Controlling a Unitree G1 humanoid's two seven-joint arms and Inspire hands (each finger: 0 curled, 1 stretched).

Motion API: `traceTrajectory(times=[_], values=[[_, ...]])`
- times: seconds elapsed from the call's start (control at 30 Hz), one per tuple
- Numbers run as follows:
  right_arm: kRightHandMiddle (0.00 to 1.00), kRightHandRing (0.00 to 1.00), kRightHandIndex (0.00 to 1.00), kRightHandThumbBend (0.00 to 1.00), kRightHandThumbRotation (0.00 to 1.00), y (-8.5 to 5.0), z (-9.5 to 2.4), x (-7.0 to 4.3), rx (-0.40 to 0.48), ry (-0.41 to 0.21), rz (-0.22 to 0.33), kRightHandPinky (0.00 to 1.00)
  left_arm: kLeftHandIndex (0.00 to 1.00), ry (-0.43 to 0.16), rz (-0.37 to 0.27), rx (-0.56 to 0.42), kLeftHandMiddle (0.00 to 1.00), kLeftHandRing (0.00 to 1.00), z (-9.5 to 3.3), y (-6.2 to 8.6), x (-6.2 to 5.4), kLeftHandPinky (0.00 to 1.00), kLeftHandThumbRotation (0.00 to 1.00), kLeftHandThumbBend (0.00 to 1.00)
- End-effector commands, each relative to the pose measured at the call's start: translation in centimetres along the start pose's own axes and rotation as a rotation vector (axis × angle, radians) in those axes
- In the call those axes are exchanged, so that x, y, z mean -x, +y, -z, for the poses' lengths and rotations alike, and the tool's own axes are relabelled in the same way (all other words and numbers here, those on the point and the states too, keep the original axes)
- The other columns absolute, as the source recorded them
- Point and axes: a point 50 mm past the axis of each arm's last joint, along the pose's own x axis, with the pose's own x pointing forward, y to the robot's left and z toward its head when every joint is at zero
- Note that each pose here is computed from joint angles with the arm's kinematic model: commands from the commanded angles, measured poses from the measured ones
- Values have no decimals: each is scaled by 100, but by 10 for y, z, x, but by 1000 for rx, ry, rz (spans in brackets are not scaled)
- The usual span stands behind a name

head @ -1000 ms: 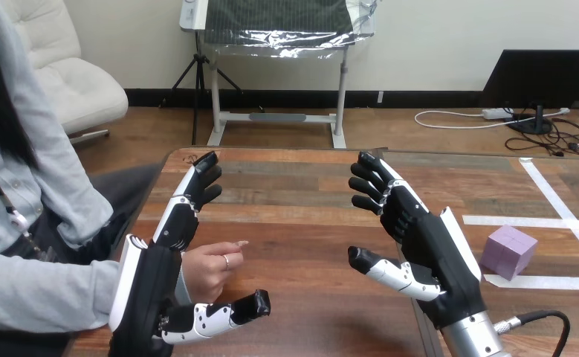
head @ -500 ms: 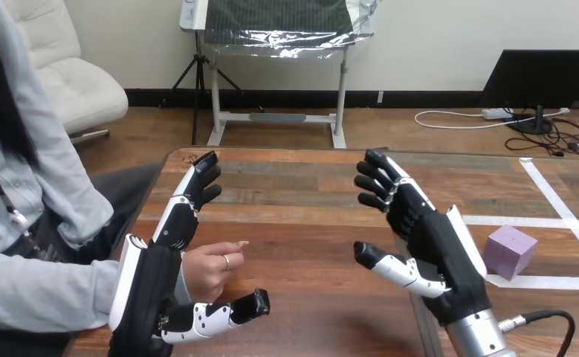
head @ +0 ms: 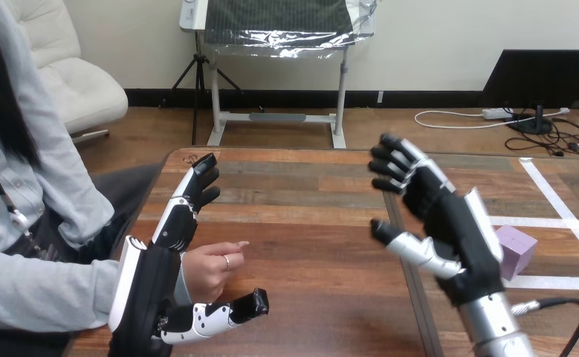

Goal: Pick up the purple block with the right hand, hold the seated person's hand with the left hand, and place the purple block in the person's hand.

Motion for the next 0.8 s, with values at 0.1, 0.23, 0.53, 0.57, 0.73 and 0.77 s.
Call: traceTrajectory(times=[0.1, 0.23, 0.53, 0.57, 0.73, 0.77], values=[[85, 83, 86, 100, 52, -26, -21, -32, 57, -119, 87, 74, 93, -65, -21, 2, 95, 93, -1, 1, -20, 88, 53, 100], [85, 83, 87, 100, 53, -33, -23, -34, 70, -126, 106, 75, 92, -66, -25, -2, 95, 93, -1, 1, -20, 87, 53, 100], [85, 83, 88, 100, 55, -48, -30, -39, 93, -143, 158, 76, 92, -59, -30, -6, 95, 92, -1, 0, -19, 87, 54, 100], [85, 83, 88, 100, 54, -50, -31, -40, 100, -145, 165, 77, 92, -59, -30, -5, 95, 93, -1, 0, -19, 87, 55, 100], [85, 84, 87, 100, 54, -57, -34, -42, 125, -147, 186, 77, 92, -60, -28, -5, 95, 93, -1, 0, -19, 87, 55, 100], [85, 84, 87, 100, 54, -60, -35, -42, 133, -145, 194, 78, 92, -61, -28, -6, 95, 93, -1, 0, -19, 87, 55, 100]])
